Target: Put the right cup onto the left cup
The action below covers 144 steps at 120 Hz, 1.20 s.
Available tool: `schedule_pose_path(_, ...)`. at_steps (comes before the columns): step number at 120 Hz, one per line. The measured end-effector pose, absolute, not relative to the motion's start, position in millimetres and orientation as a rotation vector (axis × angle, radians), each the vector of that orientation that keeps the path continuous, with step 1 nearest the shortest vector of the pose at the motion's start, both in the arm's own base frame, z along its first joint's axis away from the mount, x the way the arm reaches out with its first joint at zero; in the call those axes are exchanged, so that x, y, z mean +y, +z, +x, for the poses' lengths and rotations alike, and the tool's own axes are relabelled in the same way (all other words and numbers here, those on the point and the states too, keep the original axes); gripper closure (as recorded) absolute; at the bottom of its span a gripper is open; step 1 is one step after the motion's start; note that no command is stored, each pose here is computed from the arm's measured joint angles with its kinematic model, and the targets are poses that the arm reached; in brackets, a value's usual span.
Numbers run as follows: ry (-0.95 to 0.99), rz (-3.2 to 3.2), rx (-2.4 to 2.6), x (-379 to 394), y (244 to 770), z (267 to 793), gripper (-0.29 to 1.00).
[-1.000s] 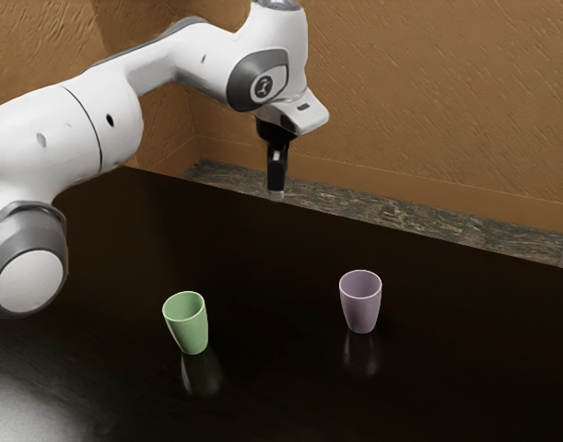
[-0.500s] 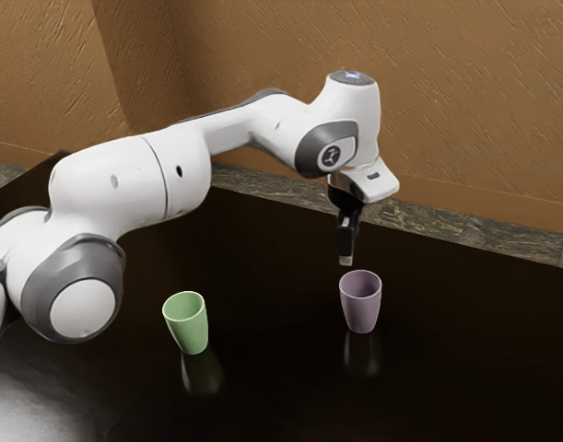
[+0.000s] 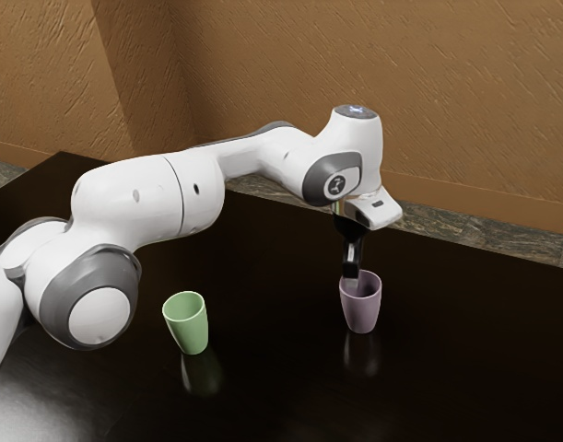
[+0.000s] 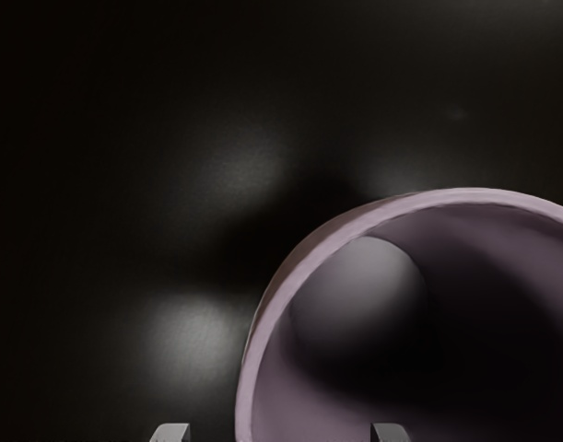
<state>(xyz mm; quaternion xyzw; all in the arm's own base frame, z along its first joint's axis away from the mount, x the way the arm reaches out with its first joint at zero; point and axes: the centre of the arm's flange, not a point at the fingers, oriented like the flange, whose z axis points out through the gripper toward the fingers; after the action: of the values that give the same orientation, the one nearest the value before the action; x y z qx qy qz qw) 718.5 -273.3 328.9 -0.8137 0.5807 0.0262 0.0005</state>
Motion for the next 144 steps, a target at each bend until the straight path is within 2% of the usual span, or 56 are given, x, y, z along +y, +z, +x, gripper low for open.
schedule_pose_path(17,0.072,-2.552,1.814,-277,328,718,0.68)
schedule_pose_path(40,0.070,-2.567,1.785,-277,329,718,0.75)
schedule_pose_path(65,0.075,-2.585,1.754,-274,339,715,0.78)
schedule_pose_path(81,0.073,-2.597,1.722,-263,379,697,0.78)
schedule_pose_path(108,0.117,-2.660,1.595,-200,435,653,0.79)
schedule_pose_path(144,0.181,-2.742,1.398,-110,442,608,0.79)
